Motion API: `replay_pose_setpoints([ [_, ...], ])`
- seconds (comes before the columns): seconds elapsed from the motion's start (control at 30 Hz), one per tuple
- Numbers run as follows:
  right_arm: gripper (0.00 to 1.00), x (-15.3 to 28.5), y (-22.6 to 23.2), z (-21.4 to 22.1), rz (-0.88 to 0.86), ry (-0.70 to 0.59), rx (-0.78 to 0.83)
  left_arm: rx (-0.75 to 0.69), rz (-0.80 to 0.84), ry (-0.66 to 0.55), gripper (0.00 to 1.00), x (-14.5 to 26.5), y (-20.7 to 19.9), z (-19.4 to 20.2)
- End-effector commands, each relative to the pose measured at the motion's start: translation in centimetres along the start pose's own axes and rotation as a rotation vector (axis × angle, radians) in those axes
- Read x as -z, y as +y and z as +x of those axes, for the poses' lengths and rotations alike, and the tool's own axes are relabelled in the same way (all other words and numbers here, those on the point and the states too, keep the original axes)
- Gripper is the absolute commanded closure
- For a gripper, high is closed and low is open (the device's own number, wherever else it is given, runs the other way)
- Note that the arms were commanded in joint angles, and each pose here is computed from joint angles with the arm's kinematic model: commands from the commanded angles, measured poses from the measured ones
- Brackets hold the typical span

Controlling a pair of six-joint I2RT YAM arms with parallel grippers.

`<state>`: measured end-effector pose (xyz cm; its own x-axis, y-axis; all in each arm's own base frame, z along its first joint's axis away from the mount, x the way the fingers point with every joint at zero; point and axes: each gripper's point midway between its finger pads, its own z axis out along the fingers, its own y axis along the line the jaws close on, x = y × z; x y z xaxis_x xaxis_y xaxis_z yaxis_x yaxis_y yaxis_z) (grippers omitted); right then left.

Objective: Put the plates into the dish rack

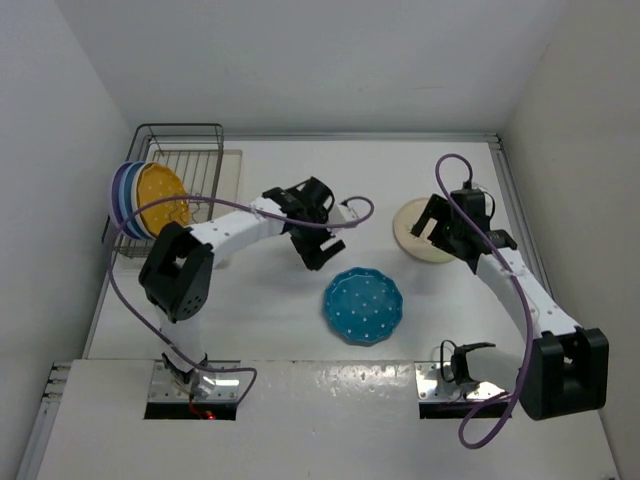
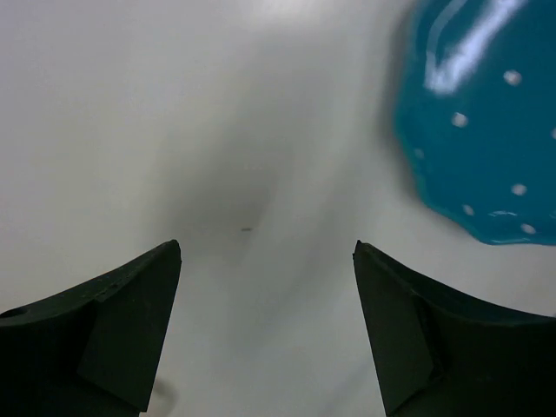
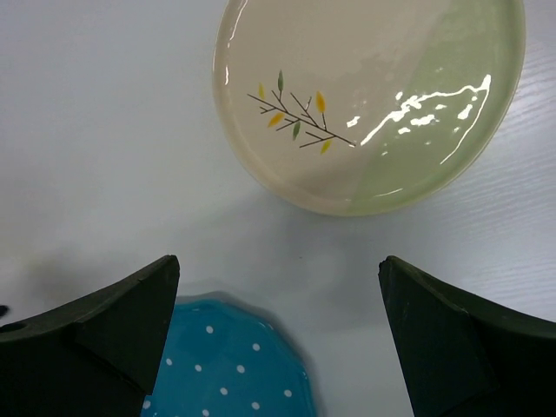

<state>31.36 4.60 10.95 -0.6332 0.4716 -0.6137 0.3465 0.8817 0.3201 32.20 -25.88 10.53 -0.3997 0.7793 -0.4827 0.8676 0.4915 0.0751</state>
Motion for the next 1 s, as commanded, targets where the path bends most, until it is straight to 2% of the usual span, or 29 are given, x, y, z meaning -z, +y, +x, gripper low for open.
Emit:
replay_pose_setpoints([
  [0.0,0.03,1.7,0.4,-1.1,-0.022,-0.046,0.01,-0.013,0.276,-0.076,0.14,-0.5,-6.7,-1.5],
  [0.33,0.03,3.9,-3.0,1.8,0.036,-0.073,-0.017,-0.07,0.394,0.012,0.18,-6.3,-12.8,0.9],
  [0.5,0.03,4.4,-4.1,2.7,0.054,-0.079,-0.027,-0.057,0.326,0.096,0.23,-9.1,-12.6,2.7],
  [0.6,0.02,4.9,-4.2,2.8,0.051,-0.088,-0.031,-0.042,0.31,0.141,0.34,-10.8,-12.4,3.6],
  [0.67,0.02,5.1,-4.3,2.9,0.053,-0.091,-0.029,-0.019,0.314,0.176,0.53,-11.6,-12.2,4.4],
  [0.7,0.02,5.3,-4.4,2.8,0.054,-0.1,-0.033,-0.019,0.314,0.177,0.68,-11.4,-12.1,4.2],
  [0.83,0.02,5.7,-4.8,2.7,0.057,-0.121,-0.032,-0.021,0.293,0.188,1.0,-11.1,-11.7,4.2],
  [0.97,0.02,5.7,-4.8,2.4,0.057,-0.14,-0.04,-0.017,0.186,0.153,1.0,-8.9,-9.4,2.8],
])
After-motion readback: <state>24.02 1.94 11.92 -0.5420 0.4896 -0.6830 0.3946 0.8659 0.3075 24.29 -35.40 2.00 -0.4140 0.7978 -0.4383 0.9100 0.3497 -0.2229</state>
